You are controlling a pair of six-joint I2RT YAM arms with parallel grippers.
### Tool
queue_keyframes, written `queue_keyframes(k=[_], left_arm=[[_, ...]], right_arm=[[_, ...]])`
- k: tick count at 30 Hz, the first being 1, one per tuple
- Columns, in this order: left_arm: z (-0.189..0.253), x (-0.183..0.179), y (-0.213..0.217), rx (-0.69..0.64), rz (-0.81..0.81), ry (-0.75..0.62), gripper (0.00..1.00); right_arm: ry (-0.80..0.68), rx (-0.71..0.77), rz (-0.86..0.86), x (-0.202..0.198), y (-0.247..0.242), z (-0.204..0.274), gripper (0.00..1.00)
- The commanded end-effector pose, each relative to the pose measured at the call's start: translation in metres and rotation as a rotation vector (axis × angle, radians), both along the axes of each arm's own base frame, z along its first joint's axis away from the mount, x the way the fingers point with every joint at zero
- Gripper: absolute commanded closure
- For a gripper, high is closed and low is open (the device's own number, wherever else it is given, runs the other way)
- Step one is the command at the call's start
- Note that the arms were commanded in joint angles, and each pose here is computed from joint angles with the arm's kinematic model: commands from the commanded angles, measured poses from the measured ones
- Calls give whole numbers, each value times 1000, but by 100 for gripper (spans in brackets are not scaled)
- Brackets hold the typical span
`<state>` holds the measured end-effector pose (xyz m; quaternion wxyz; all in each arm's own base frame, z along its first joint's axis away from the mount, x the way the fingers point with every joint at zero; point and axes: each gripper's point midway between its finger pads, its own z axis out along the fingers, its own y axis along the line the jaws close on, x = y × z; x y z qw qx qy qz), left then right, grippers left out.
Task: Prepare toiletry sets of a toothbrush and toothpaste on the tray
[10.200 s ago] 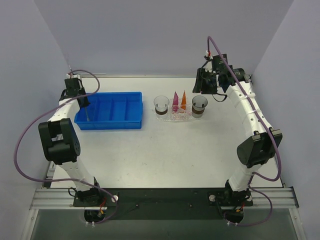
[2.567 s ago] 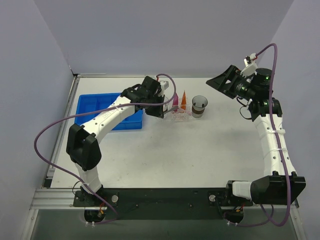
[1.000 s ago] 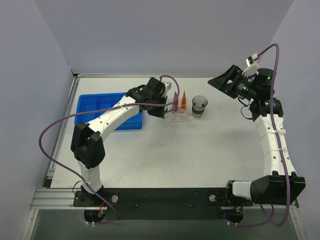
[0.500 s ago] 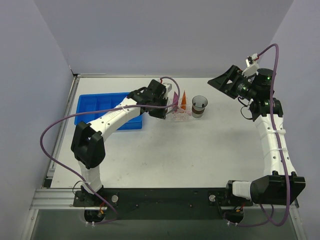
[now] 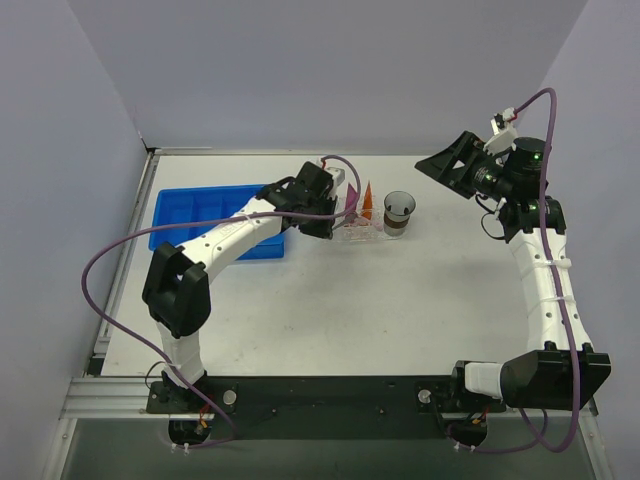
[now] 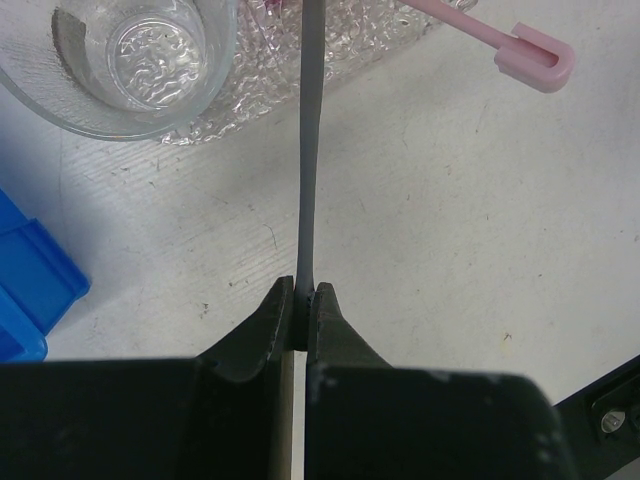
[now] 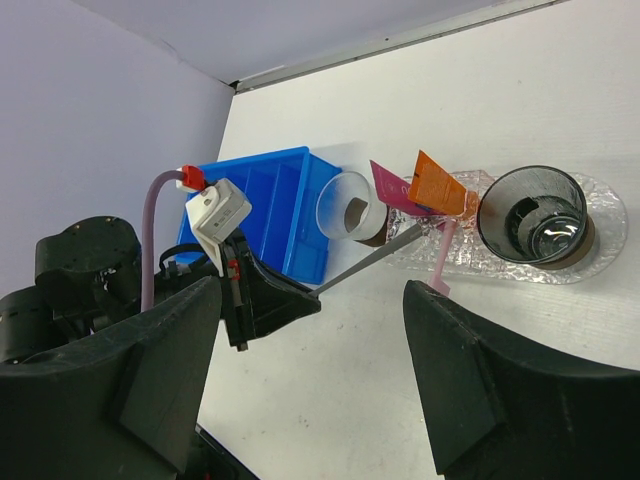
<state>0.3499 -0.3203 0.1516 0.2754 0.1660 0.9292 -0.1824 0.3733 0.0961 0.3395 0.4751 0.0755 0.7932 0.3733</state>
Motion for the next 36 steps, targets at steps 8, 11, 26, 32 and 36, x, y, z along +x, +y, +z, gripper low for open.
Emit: queue_keyframes(k=[8, 11, 26, 32, 36], left_arm=[[6, 11, -12, -10, 27, -28, 100], [6, 16, -12, -2, 48, -42, 100], [7, 23, -14, 16, 75, -42, 80], [11, 24, -15, 22, 73, -61, 62], [15, 25, -15, 21, 74, -77, 54]], right_arm=[[-17, -16, 10, 2, -1, -3, 32], [-18, -16, 8, 1, -2, -2, 32], [-16, -21, 5, 1, -3, -5, 31], [-16, -21, 0, 1, -4, -4, 31], [-16, -24, 1, 0, -3, -5, 31]])
